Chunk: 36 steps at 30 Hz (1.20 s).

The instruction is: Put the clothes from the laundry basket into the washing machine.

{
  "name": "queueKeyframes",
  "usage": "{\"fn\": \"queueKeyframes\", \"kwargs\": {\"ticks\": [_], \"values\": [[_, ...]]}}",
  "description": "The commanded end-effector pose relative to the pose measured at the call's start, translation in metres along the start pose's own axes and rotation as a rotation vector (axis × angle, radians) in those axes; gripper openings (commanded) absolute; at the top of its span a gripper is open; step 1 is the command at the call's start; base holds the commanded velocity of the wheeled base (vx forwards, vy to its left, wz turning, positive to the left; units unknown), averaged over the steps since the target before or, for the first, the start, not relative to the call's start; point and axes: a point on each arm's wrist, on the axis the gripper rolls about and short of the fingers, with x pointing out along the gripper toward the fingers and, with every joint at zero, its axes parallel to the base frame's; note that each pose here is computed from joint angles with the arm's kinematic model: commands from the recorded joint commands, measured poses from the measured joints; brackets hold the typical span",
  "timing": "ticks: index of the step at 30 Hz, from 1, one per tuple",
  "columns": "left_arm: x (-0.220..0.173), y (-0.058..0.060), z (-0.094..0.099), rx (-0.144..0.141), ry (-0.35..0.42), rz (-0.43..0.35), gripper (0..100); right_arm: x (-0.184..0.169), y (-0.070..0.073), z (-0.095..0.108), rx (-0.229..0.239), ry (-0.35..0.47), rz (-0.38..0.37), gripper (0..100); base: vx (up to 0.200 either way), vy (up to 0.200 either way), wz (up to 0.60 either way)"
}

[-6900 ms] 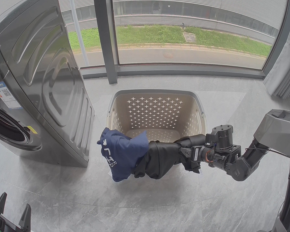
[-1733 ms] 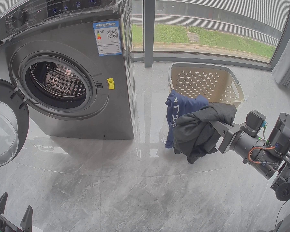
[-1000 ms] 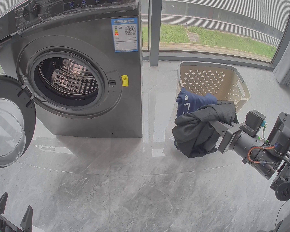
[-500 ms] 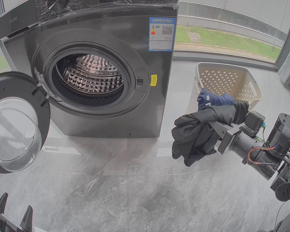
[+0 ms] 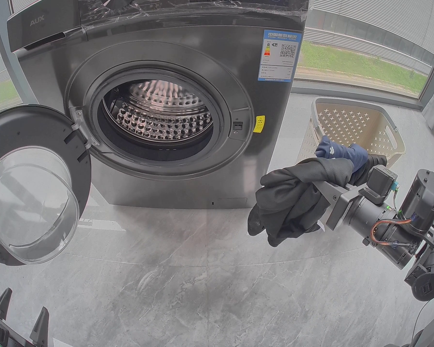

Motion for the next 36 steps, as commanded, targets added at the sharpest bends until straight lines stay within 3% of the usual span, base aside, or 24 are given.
{"fn": "queueKeyframes", "kwargs": {"ticks": [1, 23, 36], "values": [[0.0004, 0.0001, -0.0043, 0.000, 0.006, 0.000, 100, 0.0002, 0.0004, 0.0000, 0.000, 0.000, 0.002, 0, 0.000, 0.000, 0.00], [0.0005, 0.0001, -0.0042, 0.000, 0.008, -0.002, 100, 0.0000, -0.0002, -0.0010, 0.006, 0.004, 0.000, 0, 0.000, 0.191, 0.00], [0.0005, 0.0001, -0.0042, -0.002, 0.008, -0.002, 100, -0.0002, 0.0001, -0.0016, 0.007, 0.007, 0.001, 0, 0.000, 0.000, 0.00]]}}
